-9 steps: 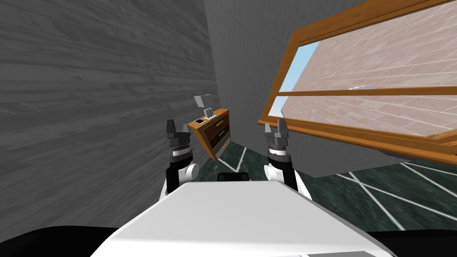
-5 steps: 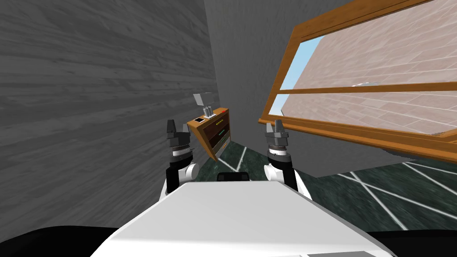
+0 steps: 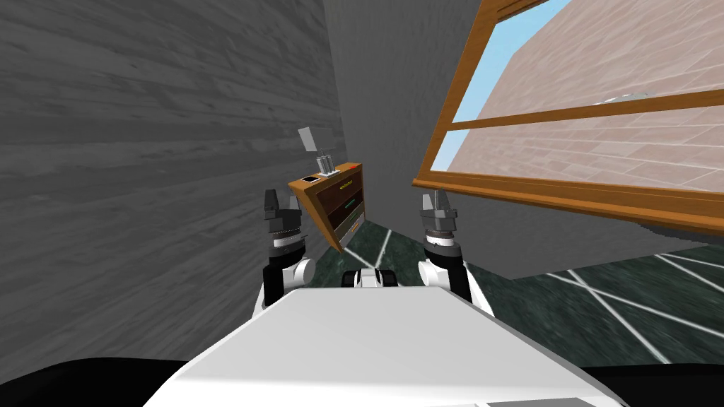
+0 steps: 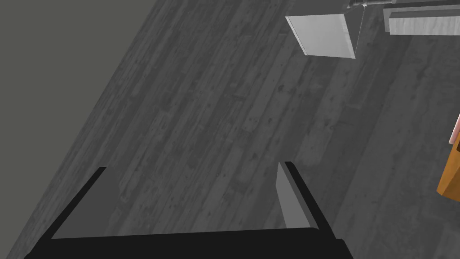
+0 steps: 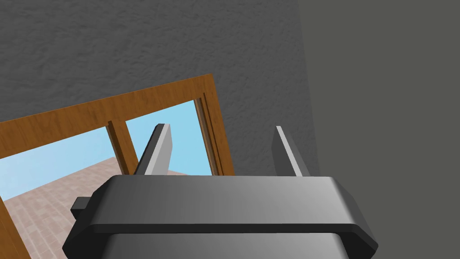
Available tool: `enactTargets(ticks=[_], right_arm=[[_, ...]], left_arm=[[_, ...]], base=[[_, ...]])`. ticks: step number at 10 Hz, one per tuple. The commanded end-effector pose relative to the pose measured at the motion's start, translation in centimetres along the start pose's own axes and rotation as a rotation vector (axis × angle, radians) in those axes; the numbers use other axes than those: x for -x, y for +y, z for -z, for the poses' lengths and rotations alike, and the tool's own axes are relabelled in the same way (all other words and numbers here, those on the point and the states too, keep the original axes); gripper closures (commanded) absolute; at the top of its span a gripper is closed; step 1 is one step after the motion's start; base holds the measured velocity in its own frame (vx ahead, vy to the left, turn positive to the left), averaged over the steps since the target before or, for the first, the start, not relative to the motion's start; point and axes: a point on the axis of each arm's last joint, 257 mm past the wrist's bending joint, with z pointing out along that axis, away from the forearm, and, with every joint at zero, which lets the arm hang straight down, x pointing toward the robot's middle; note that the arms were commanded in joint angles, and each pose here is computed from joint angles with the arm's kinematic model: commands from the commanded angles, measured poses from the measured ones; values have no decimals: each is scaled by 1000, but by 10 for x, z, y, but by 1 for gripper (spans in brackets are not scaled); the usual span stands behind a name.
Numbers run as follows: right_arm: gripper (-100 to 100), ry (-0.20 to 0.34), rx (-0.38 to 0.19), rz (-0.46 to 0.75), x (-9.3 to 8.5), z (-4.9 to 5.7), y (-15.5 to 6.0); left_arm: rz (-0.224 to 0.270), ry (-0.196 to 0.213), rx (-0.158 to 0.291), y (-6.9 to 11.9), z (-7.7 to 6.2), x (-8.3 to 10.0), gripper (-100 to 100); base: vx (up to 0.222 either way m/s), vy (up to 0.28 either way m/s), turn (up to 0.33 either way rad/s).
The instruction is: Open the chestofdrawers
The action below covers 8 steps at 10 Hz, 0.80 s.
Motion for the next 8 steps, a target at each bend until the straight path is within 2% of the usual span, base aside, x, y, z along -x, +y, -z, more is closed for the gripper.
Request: enactTargets(ticks=[1,5,6,7,8], right_arm=[[0,0,0,0,0,0,0],[0,0,-1,0,0,0,0],[0,0,-1,0,0,0,0],[0,0,-1,0,0,0,0],[0,0,-1,0,0,0,0]], left_arm=[[-6,29,3,2,0,-5,-100],[-14,104,34,18,1,-18,-100],[-12,131,61,31,3,-24,-100],[-10,142,76,38,3,-27,-100],[-3,158,110,53,5,-32,-100]], base=[[16,1,-9],[42,9,-19],[81,12,-57],[102,19,-46],[130,40,-50]])
